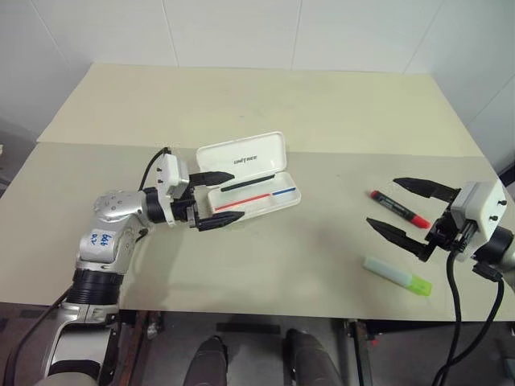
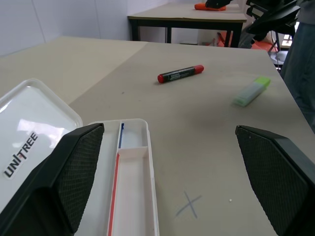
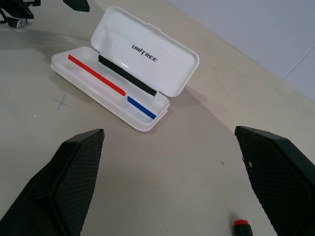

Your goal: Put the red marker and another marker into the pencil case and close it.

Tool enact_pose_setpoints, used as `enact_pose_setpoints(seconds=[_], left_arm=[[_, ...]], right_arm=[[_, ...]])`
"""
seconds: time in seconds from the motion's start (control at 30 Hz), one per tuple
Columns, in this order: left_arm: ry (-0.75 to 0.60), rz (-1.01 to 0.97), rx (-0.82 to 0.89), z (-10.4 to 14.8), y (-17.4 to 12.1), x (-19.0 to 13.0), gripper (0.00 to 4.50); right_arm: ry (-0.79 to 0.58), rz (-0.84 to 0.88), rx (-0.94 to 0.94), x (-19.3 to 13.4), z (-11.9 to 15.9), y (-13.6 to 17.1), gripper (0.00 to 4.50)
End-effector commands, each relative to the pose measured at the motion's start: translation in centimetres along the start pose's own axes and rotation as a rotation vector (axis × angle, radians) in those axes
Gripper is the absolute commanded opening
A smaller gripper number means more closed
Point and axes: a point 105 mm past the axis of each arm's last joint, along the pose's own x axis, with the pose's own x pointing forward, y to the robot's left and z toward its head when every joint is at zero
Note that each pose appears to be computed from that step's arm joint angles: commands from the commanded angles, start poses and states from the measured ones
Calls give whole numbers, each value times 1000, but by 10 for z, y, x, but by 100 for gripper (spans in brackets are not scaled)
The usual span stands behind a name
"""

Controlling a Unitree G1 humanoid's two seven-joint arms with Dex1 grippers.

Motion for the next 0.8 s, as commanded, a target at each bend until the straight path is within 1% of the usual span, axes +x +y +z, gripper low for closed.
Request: enact_pose_setpoints(seconds=[0.03,0.17,0.33,0.43,0.53,0.6,0.63,0.73,0.8], left_arm=[[-12,-7,40,8,-2,3,448],[0,7,38,5,-2,2,448],[25,16,49,1,0,1,448],[44,40,56,-3,2,0,389],[70,65,63,-8,4,-6,295],[89,69,60,-11,4,-10,217],[114,70,58,-18,3,-9,187],[143,72,47,-26,0,-7,187],[175,48,45,-33,-4,-11,187]], right_arm=[[-43,-9,-44,1,14,0,450],[-50,3,-37,6,11,2,450],[-73,25,-35,12,15,5,450],[-86,38,-35,17,14,7,450],[-108,46,-39,23,17,10,450],[-124,49,-41,29,20,11,450],[-135,53,-40,30,20,11,450],[-156,66,-42,30,21,11,450],[-174,77,-46,34,25,16,450]])
